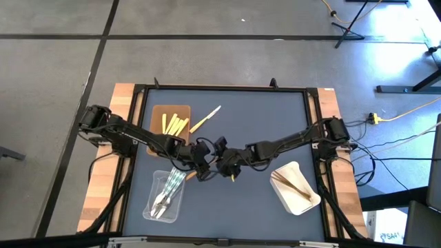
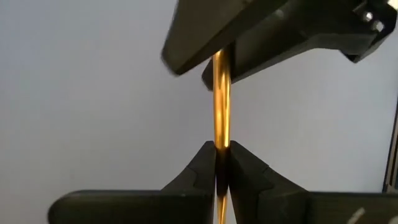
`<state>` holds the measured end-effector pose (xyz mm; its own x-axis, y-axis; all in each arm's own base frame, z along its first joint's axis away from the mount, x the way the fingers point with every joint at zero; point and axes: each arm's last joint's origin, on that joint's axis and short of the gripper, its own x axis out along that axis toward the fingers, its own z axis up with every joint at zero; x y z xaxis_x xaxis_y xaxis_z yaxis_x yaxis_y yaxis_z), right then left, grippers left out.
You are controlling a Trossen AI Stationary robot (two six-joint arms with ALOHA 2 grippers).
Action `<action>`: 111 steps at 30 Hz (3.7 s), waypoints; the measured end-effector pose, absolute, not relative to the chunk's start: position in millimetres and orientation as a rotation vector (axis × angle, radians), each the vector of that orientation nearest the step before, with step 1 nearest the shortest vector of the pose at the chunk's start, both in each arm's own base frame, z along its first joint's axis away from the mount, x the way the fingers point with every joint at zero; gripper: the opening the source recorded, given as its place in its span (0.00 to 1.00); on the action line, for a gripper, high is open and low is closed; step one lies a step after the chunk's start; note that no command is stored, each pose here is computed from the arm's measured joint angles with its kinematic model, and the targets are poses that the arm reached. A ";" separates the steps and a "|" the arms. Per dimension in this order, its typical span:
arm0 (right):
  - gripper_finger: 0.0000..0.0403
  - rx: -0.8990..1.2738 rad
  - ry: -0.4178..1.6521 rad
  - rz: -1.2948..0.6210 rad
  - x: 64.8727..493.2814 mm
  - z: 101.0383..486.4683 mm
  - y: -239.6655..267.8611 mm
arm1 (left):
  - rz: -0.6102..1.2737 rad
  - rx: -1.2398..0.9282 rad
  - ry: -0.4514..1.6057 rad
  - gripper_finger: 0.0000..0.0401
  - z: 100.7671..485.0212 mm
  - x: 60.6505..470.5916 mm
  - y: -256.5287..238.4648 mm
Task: Sort silverware by color (type)
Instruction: Put the gold knife into the white bin
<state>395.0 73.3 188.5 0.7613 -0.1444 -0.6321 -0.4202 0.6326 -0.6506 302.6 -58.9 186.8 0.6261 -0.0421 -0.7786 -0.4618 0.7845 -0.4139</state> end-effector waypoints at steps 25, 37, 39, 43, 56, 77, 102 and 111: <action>0.37 -0.453 0.958 0.028 267.3 302.0 60.0 | 0.436 -0.591 0.557 0.04 201.4 318.3 -41.9; 0.37 -0.195 0.636 -0.299 197.5 302.2 36.1 | 0.459 -0.420 0.265 0.05 225.9 331.3 -39.4; 0.37 -0.117 0.496 -0.311 193.1 291.8 34.6 | 0.451 -0.372 0.219 0.05 231.0 333.2 -39.3; 0.37 0.035 0.165 -0.292 193.1 278.5 32.5 | 0.440 -0.290 0.148 0.05 239.9 335.6 -39.2; 0.37 0.199 -0.140 -0.078 220.0 257.2 6.1 | 0.415 -0.187 0.080 0.05 249.3 337.5 -39.6; 0.37 0.125 -0.263 0.008 276.5 264.5 -5.4 | 0.412 -0.175 0.079 0.05 249.7 337.6 -39.8; 0.04 0.124 -0.253 0.014 280.4 267.1 -5.1 | 0.407 -0.170 0.090 0.05 248.7 337.4 -40.6; 0.02 0.124 -0.251 0.015 280.5 266.9 -5.1 | 0.410 -0.175 0.089 0.08 248.7 337.4 -40.4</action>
